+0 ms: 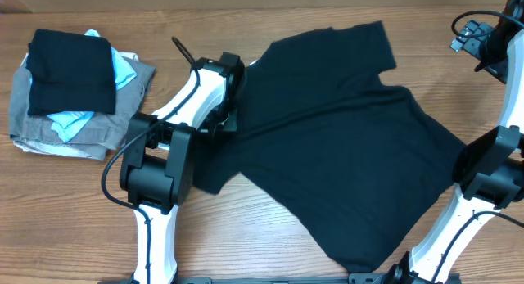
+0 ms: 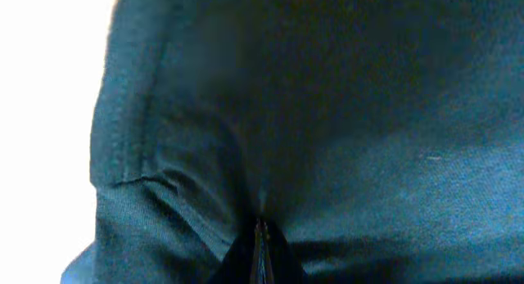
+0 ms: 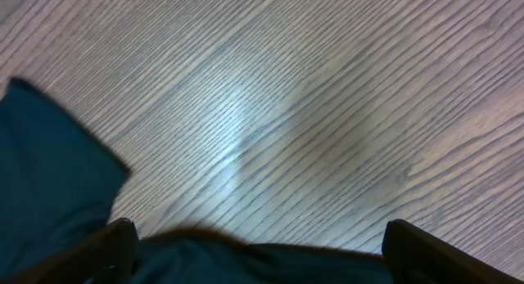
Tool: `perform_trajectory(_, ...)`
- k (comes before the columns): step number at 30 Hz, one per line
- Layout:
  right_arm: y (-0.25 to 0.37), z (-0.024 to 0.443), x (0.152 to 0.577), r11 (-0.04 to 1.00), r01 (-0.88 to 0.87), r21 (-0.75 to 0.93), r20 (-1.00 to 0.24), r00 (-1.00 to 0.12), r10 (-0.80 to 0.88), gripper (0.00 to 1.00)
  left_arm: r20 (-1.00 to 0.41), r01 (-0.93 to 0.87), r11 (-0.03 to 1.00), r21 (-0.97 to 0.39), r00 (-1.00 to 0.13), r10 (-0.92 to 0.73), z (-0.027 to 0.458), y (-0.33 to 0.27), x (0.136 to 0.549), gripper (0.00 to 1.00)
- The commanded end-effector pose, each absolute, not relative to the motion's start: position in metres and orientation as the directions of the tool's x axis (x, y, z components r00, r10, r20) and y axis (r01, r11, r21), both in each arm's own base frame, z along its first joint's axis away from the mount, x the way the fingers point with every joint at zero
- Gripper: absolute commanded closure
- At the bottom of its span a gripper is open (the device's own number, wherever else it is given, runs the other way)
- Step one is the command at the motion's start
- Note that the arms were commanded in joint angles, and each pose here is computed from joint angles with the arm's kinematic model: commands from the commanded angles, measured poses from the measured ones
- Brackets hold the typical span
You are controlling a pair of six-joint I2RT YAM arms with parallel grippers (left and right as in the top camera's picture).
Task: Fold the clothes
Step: 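Grasp the shirt's left shoulder with the left gripper and drag it left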
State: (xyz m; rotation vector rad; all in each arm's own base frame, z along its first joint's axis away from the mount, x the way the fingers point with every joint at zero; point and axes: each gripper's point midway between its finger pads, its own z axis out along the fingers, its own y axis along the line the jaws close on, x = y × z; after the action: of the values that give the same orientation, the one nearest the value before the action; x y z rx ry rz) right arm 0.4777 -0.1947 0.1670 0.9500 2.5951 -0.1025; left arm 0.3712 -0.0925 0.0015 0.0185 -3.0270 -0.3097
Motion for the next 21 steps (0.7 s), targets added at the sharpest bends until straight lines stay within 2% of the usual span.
perform_trajectory(1,-0.196,0.184,0.479,0.767,0.638,0.066,-0.408,-0.684,0.605,0.00,0.165,-0.015,0.973,0.230,-0.985,-0.054,-0.005,-0.088,0.353,0.96)
perform_trajectory(6,-0.196,0.184,0.479,0.767,0.638,0.066,-0.408,-0.684,0.605,0.00,0.044,-0.032,0.965,0.259,-0.998,-0.045,0.046,-0.083,0.376,0.96)
perform_trajectory(11,-0.196,0.184,0.479,0.767,0.638,0.066,-0.408,-0.684,0.605,0.00,-0.275,-0.068,0.988,0.142,-0.961,-0.026,0.143,-0.104,0.435,0.96)
perform_trajectory(14,-0.196,0.184,0.479,0.767,0.638,0.066,-0.408,-0.684,0.605,0.00,-0.445,0.029,0.999,0.032,-0.894,0.040,0.191,-0.132,0.469,0.96)
perform_trajectory(17,-0.196,0.184,0.479,0.767,0.638,0.066,-0.408,-0.684,0.605,0.00,-0.556,0.132,0.988,-0.074,-0.828,0.069,0.208,-0.161,0.497,0.96)
perform_trajectory(21,-0.196,0.184,0.479,0.767,0.638,0.066,-0.408,-0.684,0.605,0.00,-0.612,0.202,0.971,-0.126,-0.786,0.084,0.197,-0.183,0.523,0.96)
